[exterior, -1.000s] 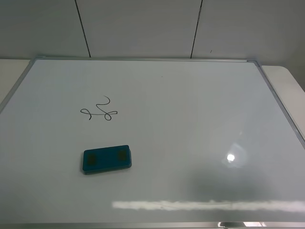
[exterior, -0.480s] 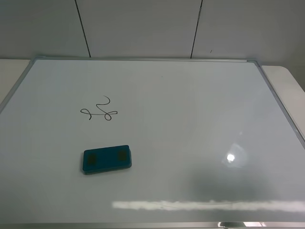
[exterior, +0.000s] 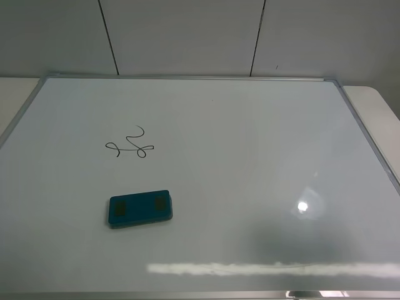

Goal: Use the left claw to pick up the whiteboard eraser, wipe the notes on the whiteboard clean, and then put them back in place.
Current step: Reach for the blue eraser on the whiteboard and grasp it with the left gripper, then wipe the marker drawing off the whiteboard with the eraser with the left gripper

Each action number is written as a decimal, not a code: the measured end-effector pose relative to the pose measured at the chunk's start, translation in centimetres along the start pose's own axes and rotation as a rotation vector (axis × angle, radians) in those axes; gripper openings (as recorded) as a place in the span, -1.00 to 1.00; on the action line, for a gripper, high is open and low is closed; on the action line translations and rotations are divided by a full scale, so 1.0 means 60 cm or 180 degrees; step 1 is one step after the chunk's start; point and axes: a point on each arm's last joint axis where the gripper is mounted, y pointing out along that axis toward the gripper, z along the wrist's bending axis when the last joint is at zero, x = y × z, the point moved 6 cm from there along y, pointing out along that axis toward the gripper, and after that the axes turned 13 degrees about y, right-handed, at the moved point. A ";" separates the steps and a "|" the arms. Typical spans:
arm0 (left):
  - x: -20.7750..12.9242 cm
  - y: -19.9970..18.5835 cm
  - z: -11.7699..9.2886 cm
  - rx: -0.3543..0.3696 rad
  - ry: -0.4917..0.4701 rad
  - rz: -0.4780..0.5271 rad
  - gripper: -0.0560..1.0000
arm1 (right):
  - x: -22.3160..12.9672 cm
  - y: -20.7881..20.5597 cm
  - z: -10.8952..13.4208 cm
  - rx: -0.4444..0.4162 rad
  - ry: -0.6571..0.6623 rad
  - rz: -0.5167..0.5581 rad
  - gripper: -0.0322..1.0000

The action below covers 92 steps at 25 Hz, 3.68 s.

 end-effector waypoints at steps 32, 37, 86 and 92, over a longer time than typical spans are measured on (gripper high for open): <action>0.147 0.291 -0.084 -0.0929 0.1941 0.1338 0.99 | 0.000 0.000 0.000 0.0000 0.0000 0.0000 0.99; 0.162 0.338 -0.093 -0.0943 0.1981 0.1294 0.99 | 0.000 0.000 0.000 0.0000 0.0000 0.0000 0.99; 0.141 0.434 -0.141 -0.1229 0.1840 0.1356 0.15 | 0.000 0.000 0.000 0.0000 0.0000 0.0000 0.99; 0.135 0.427 -0.144 -0.1302 0.1760 0.1480 0.15 | 0.000 0.000 0.000 0.0000 0.0000 0.0000 0.99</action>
